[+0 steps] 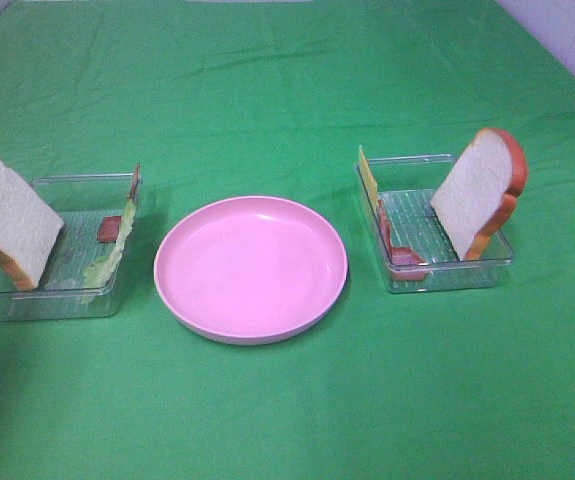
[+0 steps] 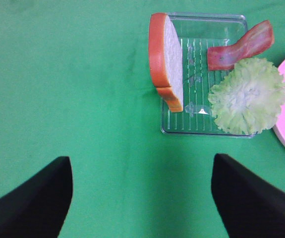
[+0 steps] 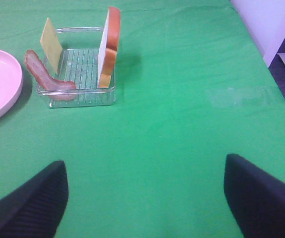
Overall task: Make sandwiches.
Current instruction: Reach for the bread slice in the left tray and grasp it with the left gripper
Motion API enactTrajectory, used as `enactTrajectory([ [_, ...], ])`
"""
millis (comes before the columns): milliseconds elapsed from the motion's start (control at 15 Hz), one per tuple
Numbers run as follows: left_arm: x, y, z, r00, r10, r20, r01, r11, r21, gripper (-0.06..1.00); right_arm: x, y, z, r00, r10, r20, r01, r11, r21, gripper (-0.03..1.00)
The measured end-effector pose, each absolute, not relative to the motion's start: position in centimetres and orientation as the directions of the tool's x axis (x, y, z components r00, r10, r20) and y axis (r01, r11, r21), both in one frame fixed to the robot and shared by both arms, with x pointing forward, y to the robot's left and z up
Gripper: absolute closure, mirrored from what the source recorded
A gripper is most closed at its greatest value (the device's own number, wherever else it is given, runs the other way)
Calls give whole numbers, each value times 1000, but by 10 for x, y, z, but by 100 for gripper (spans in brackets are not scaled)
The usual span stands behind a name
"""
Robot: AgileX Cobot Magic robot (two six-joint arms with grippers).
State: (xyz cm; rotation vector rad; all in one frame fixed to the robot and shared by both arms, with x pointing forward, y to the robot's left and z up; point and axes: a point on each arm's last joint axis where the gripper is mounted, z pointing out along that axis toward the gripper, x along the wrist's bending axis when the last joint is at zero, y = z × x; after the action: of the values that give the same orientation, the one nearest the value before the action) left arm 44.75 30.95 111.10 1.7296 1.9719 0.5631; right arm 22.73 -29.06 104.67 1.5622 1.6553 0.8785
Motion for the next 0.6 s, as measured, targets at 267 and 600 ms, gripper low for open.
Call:
enactTrajectory([
  [267,532,315,1095,-97,995,-29,917,101,386,19,227,-291,1047,-41,999,-31,534,48,844,16],
  [600,599,314,1033,-95,993,-76,967,110,230,17,227,-291,1047,-41,999,-31,534,48,844,16],
])
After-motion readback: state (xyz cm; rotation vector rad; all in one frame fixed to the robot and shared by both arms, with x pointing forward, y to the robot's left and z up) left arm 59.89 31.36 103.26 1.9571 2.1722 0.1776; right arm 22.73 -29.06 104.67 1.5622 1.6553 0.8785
